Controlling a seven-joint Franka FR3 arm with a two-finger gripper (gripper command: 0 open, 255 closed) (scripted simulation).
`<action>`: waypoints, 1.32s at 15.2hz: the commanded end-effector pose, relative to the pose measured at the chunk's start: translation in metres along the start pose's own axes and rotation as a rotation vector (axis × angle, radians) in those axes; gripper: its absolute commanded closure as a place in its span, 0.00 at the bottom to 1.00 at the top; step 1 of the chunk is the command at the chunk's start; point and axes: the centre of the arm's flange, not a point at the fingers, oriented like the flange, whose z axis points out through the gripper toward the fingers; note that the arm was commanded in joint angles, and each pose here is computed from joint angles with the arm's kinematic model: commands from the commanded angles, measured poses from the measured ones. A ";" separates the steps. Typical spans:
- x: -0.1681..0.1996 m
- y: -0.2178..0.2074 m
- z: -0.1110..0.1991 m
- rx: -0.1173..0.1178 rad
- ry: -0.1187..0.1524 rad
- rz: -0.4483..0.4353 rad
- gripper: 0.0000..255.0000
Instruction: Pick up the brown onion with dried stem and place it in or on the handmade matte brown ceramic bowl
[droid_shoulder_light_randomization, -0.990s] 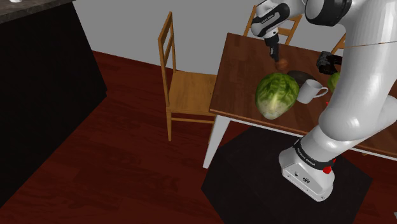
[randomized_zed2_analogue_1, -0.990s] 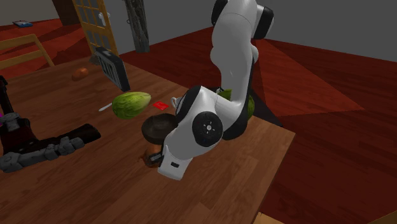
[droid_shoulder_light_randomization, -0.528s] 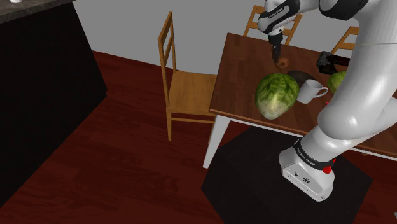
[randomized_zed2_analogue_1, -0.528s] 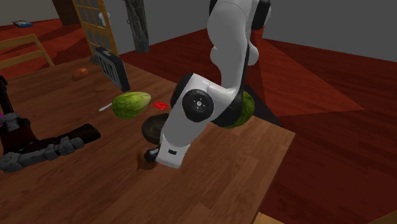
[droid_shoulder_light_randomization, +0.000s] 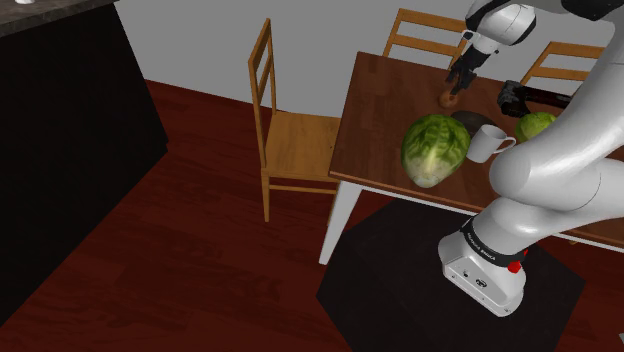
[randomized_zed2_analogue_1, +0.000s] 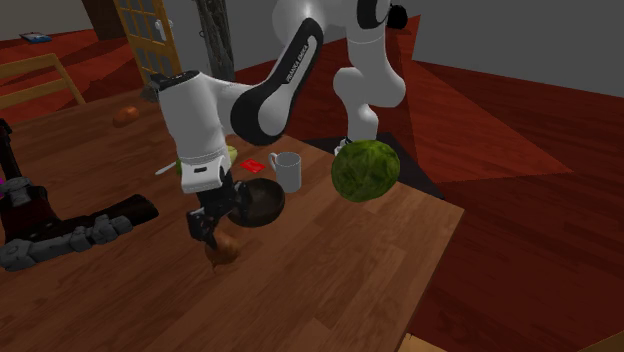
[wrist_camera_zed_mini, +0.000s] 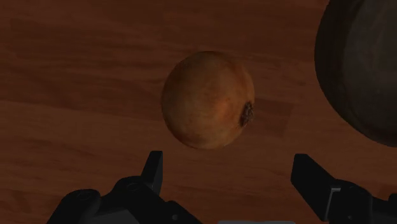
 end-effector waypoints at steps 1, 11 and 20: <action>-0.005 0.000 0.007 -0.011 0.031 -0.023 0.00; -0.005 0.000 0.032 -0.011 0.031 -0.023 0.00; -0.004 0.001 0.032 -0.011 0.031 -0.023 1.00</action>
